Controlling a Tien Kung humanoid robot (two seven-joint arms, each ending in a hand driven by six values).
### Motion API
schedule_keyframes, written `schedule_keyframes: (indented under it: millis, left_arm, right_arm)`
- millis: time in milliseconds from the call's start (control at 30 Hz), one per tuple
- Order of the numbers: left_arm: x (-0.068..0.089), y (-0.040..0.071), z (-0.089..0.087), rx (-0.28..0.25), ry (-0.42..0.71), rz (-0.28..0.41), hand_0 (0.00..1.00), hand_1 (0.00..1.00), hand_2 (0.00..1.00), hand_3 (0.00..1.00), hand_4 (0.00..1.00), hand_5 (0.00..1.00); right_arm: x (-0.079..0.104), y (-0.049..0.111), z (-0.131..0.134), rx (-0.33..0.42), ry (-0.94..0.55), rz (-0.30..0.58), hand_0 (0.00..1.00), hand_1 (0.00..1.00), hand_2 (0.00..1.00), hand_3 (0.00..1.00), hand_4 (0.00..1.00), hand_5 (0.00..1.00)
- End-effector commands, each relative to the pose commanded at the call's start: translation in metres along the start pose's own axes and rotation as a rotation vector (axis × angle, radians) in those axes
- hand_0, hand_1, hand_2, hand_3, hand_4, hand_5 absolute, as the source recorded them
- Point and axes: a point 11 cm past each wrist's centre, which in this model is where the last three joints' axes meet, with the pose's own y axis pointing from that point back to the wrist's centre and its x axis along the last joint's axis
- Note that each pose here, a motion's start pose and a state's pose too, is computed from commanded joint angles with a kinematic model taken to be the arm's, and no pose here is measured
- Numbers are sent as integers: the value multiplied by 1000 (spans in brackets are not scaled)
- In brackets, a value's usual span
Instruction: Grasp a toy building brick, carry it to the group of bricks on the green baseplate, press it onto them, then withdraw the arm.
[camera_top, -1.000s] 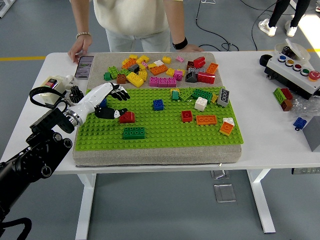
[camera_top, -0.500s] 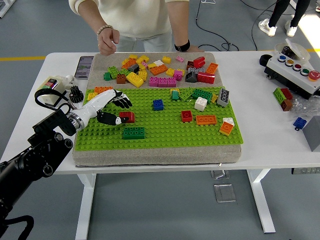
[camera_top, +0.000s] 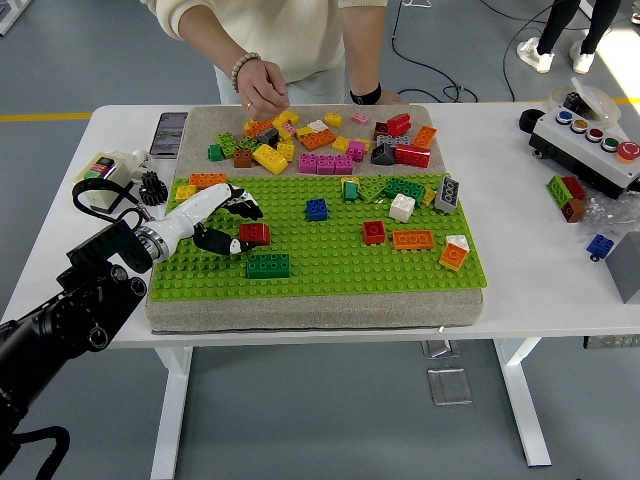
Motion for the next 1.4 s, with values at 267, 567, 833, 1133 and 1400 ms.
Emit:
schedule_keyframes:
  millis: [267,567,833,1133,1400]
  left_arm:
    - [1,-2,-2,11,0,-5,683,665,607,574,885,2]
    - [0,-4,-2,15,-6,-9,690,673,608,577,890,3]
    - [-1,-4,-5,23,-3,-8,694,676,608,580,895,2]
    - [-1,-4,-5,23,-2,-10,701,683,611,599,900,2]
    - [0,-5,-5,24,-2,-3,696,679,608,591,889,2]
  right_arm:
    - [-1,0,0,-1,2,-2,754,674,721,638,908,503]
    - [-1,0,0,-1,-2,-3,755,674,721,639,908,502]
    - [-1,0,-1,0,-4,-2,754,674,721,638,908,504]
    - [-1,0,-1,0,-8,-2,754,673,721,640,910,505]
    - [-1,0,-2,2,-9,-3,754,673,721,640,909,504]
